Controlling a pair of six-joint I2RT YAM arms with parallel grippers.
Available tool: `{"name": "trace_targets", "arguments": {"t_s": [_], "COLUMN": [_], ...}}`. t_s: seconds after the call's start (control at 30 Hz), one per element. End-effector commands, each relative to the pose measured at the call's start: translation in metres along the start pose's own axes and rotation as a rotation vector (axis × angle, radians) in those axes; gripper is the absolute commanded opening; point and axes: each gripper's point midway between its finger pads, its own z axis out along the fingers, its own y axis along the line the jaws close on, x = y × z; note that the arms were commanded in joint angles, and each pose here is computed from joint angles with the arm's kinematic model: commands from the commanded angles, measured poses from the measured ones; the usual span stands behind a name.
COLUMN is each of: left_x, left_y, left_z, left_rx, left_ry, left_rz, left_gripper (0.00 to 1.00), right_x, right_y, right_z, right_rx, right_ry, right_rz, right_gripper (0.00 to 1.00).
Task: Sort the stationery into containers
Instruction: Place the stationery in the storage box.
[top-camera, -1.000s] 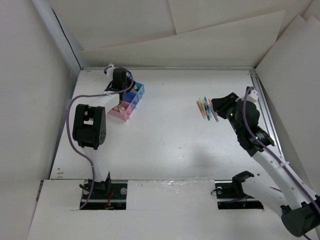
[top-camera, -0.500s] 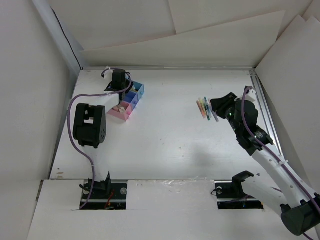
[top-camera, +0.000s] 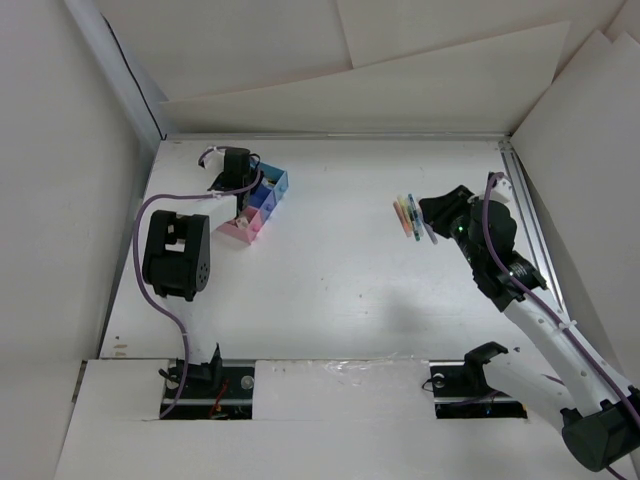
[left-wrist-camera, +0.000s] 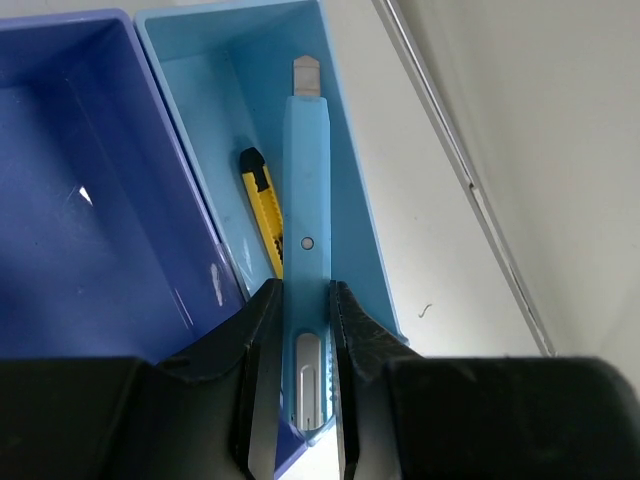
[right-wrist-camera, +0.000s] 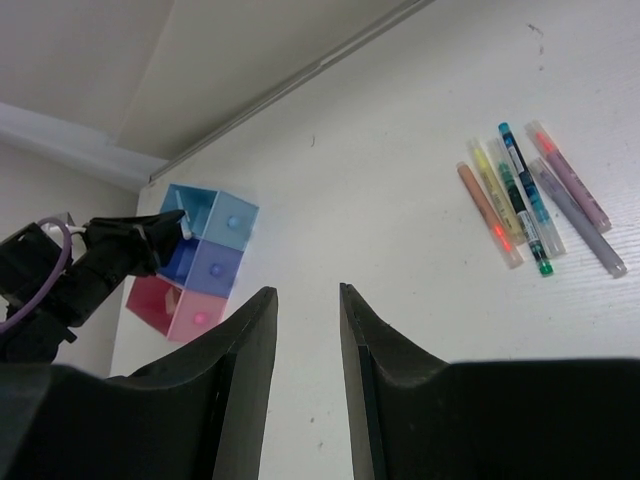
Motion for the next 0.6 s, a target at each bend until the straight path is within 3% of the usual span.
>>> {"name": "trace_targets", "arguments": {"t_s": [0.0,0.2,0.37,0.43,0.53,0.57], "left_x": [-0.022,-0.031,-0.044,-0.042,-0.027,-0.023], "left_y": [-0.026,-0.031,-0.056,-0.059,-0.087,-0.100], "left_z": [-0.006,-0.021,-0.046,-0.057,-0.099,-0.114], "left_rx": [0.050,0.078,0.171,0.193,0.341,0.406], "left_ry": [-0.047,-0.073,-0.106,-0.108,-0.119,-0.134], "left_rz": [-0.029,-0.007,0.004,0.024,0.089,0.101], "left_gripper": [0.12,0.39,0.44,0.44,0.35,0.32], "right_x": [-0.013,-0.009,-0.007,-0.006,-0.001,0.001], "right_y": [0.015,0.017,0.017,0.014,0.005,0.001], "right_z": [-0.001,0.005,0.009,0.011,0.020,0.024], "right_rx": [-0.059,-0.064,-0.058,-0.044,-0.001,0.019], "right_ry": [-0.039,-0.017,-0.011,-0.011,-0.004,-0.004], "right_rz": [0.000,-0.003,-0.005,-0.007,-0.023,-0.026], "right_gripper": [0.37,0.39,0.39,0.32,0.05,0.02]}}
